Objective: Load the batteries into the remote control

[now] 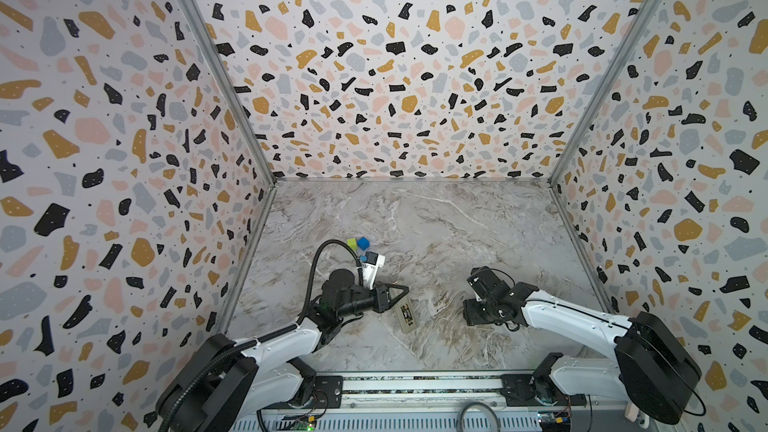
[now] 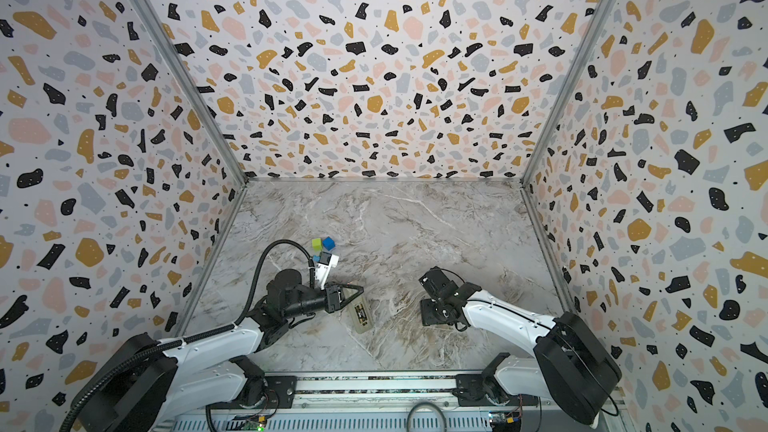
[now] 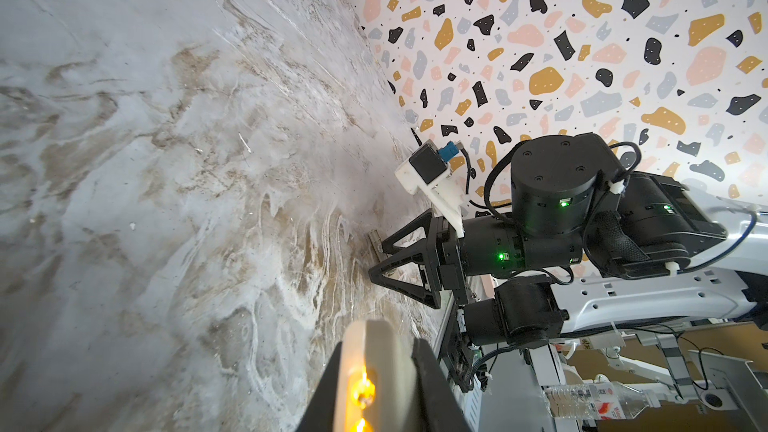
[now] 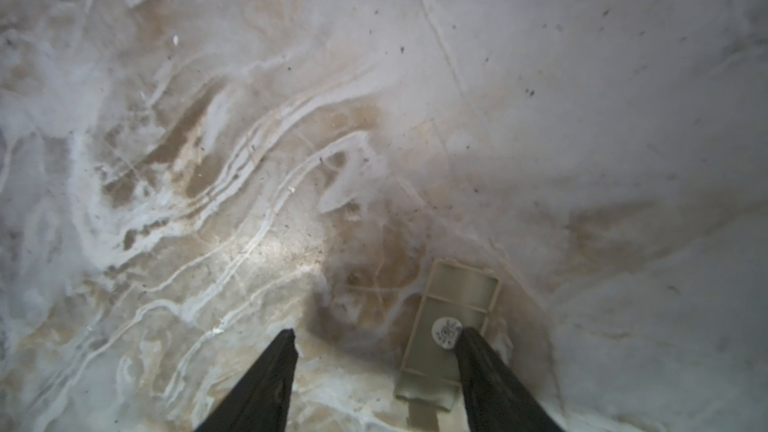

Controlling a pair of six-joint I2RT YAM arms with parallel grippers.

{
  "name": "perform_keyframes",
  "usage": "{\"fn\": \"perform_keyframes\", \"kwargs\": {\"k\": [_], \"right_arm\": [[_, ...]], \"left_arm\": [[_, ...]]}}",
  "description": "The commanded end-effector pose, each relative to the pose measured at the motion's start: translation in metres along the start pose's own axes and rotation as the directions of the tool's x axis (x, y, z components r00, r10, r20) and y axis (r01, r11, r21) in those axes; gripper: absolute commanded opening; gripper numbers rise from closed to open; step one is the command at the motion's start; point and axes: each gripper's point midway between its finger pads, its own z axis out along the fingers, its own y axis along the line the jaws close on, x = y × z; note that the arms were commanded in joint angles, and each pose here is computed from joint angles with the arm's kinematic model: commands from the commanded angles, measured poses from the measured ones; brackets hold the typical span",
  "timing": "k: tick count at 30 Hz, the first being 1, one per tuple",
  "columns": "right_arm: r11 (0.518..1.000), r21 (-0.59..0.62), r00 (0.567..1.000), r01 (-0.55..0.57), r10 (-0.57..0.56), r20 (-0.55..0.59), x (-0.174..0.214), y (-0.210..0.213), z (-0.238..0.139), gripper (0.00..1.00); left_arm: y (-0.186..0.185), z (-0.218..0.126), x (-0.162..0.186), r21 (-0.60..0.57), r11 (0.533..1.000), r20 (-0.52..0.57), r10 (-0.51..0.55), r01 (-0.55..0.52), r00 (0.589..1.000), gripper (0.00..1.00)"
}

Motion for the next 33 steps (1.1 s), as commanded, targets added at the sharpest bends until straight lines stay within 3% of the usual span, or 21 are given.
{"fn": "perform_keyframes", "kwargs": {"k": [1,12,33], "right_arm": [[0.999,0.037,1.000,-0.001,0.002,-0.012,0.006,-0.009,0.001,0.63],[0.998,0.060,0.999,-0.016,0.013,0.050,-0.006,-0.010,-0.016,0.60],[0.998,0.061,1.000,0.000,0.000,0.005,0.004,-0.011,0.002,0.57]], "left_arm": [[-0.020,0.002,-0.018,0.057,0.996,0.054,0.072,-0.075,0.996,0.00],[-0.021,0.000,-0.018,0.061,0.995,0.060,0.077,-0.080,0.995,0.00],[-0.018,0.001,-0.016,0.054,0.995,0.054,0.076,-0.079,0.996,0.00]]}}
